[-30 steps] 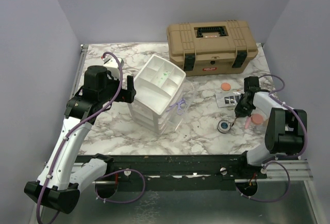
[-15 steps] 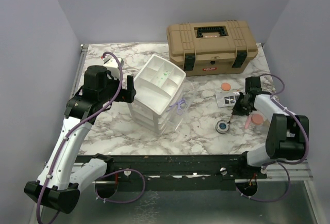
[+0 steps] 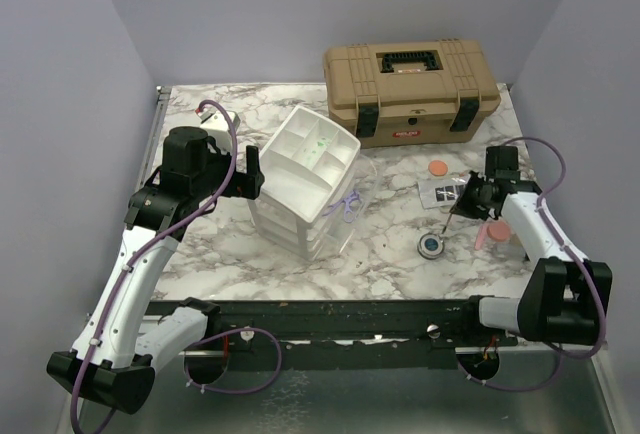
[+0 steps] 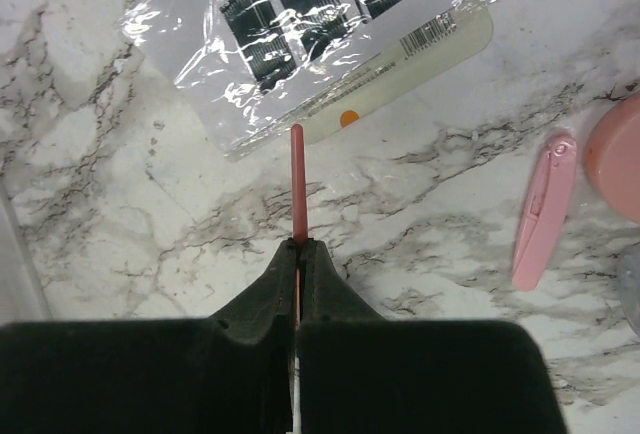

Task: Organize the makeup
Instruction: Pick up the makeup brush from the center of the board.

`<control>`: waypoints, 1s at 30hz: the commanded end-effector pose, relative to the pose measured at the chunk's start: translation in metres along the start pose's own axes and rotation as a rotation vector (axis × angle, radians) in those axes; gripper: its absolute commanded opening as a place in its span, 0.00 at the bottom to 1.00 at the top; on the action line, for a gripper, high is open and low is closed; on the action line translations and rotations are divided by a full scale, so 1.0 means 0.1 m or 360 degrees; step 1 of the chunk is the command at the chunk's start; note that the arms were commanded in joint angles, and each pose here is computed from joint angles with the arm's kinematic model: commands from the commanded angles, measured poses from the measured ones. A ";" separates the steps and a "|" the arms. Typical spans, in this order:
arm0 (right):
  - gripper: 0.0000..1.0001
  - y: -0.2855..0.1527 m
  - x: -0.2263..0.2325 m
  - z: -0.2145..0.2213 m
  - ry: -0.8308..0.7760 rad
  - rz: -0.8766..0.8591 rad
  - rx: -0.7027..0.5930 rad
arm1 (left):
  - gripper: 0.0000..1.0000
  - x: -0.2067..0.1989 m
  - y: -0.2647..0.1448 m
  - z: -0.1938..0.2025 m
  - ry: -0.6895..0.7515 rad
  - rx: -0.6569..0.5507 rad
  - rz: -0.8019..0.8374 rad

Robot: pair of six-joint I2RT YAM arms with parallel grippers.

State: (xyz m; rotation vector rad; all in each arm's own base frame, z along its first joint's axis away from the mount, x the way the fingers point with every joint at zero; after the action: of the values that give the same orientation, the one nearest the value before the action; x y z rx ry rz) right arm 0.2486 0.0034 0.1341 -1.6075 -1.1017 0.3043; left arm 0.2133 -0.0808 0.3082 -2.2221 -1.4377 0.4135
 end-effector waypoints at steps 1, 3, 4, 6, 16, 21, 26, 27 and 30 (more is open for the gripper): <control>0.01 -0.21 0.13 -0.06 -0.0007 -0.0105 -0.0011 | 0.99 -0.05 -0.08 -0.07 -0.0004 -0.0035 0.0044; 0.01 -0.24 0.15 -0.07 -0.0010 -0.0125 -0.0015 | 0.99 -0.04 -0.08 -0.07 -0.0002 -0.0033 0.0037; 0.01 -0.26 0.16 -0.07 -0.0010 -0.0136 -0.0020 | 0.99 -0.04 -0.08 -0.07 -0.0001 -0.0033 0.0038; 0.01 -0.30 0.19 -0.08 -0.0008 -0.0164 -0.0021 | 0.99 -0.04 -0.08 -0.08 0.0002 -0.0035 0.0038; 0.01 -0.67 0.62 0.00 -0.0011 -0.0494 -0.0026 | 0.99 -0.03 -0.07 -0.10 0.0008 -0.0034 0.0032; 0.01 -0.90 0.87 0.01 -0.0027 -0.0650 -0.0019 | 0.99 -0.03 -0.09 -0.11 0.0013 -0.0035 0.0029; 0.01 -1.18 1.24 0.14 -0.0016 -0.0894 0.0003 | 0.99 -0.03 -0.09 -0.11 0.0010 -0.0033 0.0025; 0.01 -1.22 1.31 0.18 -0.0023 -0.0928 0.0017 | 0.99 -0.03 -0.08 -0.11 0.0012 -0.0031 0.0022; 0.01 -1.31 1.55 0.33 -0.0041 -0.1011 0.0024 | 0.99 -0.02 -0.08 -0.12 0.0011 -0.0030 0.0015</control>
State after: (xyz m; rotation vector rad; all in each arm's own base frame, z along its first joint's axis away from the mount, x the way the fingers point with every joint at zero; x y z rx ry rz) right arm 0.2454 0.1054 0.2616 -1.2592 -1.5004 0.0075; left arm 0.2132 -0.0812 0.3130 -2.2290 -1.4395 0.4127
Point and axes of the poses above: each gripper's point midway between its finger pads, its own y axis out along the fingers, its own x axis along the line the jaws close on, z = x × y, the point moved 7 cm from there along -y, back along the fingers, and after that the axes turned 10 degrees about y, right-handed, at the moved point
